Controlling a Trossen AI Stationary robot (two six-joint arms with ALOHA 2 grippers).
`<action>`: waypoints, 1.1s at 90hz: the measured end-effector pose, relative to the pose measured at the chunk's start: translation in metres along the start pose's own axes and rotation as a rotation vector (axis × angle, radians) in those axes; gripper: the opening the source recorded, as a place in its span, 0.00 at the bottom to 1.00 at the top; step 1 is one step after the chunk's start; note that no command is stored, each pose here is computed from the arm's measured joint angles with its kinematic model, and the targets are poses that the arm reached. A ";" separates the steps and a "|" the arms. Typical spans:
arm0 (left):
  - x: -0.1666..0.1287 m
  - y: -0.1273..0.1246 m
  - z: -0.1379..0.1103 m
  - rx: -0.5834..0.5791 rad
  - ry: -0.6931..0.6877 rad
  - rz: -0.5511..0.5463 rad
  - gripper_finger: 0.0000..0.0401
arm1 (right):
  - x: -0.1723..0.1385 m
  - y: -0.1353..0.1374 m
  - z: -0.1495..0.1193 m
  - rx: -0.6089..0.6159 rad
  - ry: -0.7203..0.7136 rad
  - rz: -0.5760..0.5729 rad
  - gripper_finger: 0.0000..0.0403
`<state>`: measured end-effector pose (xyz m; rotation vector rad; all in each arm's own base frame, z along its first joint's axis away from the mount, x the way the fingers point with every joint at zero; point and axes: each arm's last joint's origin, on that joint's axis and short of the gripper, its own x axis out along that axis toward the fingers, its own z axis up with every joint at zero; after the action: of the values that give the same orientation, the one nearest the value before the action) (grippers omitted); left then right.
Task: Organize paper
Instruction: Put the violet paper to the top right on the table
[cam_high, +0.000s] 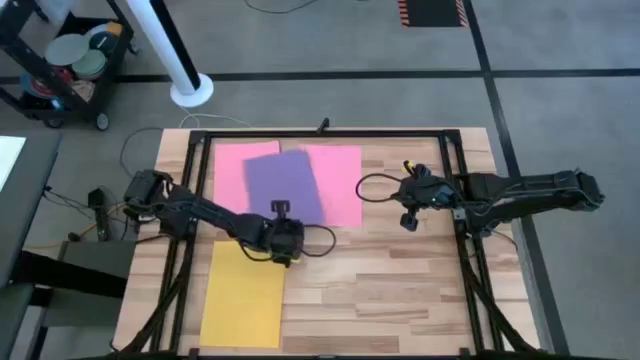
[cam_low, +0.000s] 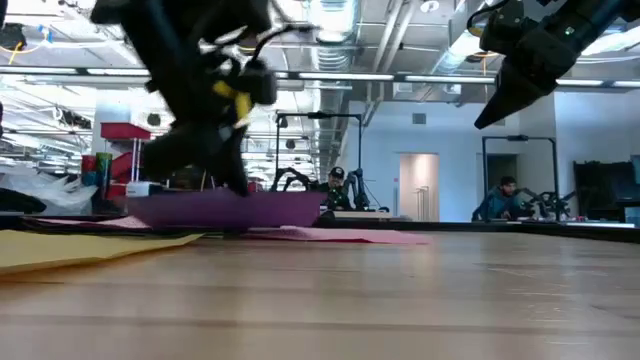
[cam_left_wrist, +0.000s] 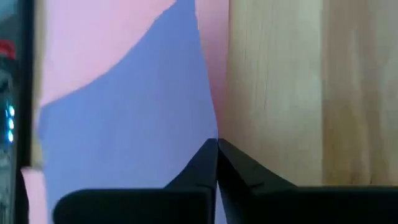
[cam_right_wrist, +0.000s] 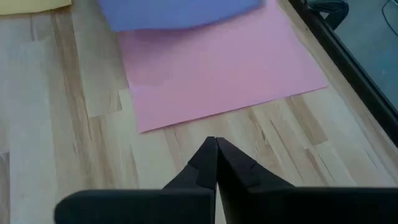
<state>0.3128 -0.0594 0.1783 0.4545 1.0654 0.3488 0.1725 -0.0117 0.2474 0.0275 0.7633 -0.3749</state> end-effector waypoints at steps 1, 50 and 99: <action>0.000 0.001 0.002 0.000 -0.010 0.000 0.00 | 0.000 0.000 0.000 0.000 0.000 0.000 0.00; 0.022 0.049 0.060 -0.204 -0.527 -0.195 0.00 | 0.000 -0.001 -0.001 -0.003 0.003 -0.029 0.00; 0.106 0.022 0.122 -0.225 -0.696 -0.446 0.00 | 0.000 -0.001 -0.001 -0.003 0.003 -0.032 0.00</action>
<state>0.4675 -0.0122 0.1590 0.1044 0.4162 -0.0928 0.1715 -0.0125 0.2472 0.0133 0.7683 -0.4041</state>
